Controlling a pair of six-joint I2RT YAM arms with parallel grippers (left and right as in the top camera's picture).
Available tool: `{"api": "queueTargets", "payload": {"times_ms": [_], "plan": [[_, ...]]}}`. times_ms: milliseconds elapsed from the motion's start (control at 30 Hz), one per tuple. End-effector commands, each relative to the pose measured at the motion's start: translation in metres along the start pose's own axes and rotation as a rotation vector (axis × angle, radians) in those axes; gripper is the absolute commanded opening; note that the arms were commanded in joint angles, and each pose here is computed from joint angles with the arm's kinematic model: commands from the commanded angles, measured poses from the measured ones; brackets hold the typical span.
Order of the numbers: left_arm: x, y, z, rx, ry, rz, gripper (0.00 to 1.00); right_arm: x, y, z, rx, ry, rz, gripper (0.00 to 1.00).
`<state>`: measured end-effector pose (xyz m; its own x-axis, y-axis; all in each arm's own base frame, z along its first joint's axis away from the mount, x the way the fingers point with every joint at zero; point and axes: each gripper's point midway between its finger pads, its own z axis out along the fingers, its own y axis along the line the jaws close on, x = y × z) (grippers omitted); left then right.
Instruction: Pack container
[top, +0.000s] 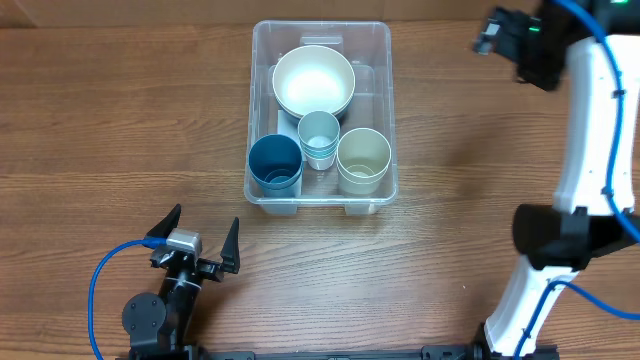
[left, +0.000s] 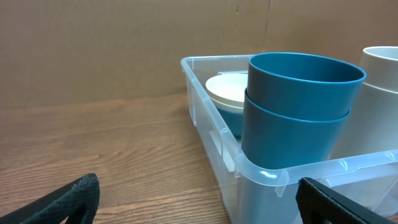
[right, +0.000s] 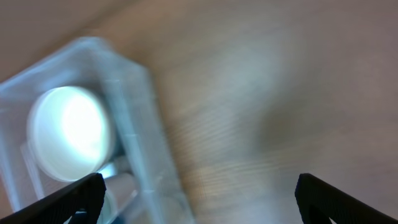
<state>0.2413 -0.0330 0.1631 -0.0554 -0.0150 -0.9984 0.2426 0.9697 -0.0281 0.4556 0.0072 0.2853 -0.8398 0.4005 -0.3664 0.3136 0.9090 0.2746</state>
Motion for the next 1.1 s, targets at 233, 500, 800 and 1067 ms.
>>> {"api": "queueTargets", "payload": {"times_ms": [233,500,800,1067], "plan": [[0.0,0.003,-0.001,-0.013,-0.006,-0.012,1.0,0.034,0.056,-0.142,-0.32,-0.621,-0.178,1.0],[0.0,0.003,-0.001,-0.013,-0.006,-0.012,1.0,0.138,-0.004,-0.118,-0.372,-0.864,-0.301,1.0],[0.0,0.003,-0.001,-0.013,-0.006,-0.012,1.0,0.21,-0.052,-0.031,-0.422,-1.01,-0.32,1.0],[0.0,0.003,-0.001,-0.013,-0.006,-0.012,1.0,0.23,-0.074,0.007,-0.392,-0.998,-0.304,1.0]]}}
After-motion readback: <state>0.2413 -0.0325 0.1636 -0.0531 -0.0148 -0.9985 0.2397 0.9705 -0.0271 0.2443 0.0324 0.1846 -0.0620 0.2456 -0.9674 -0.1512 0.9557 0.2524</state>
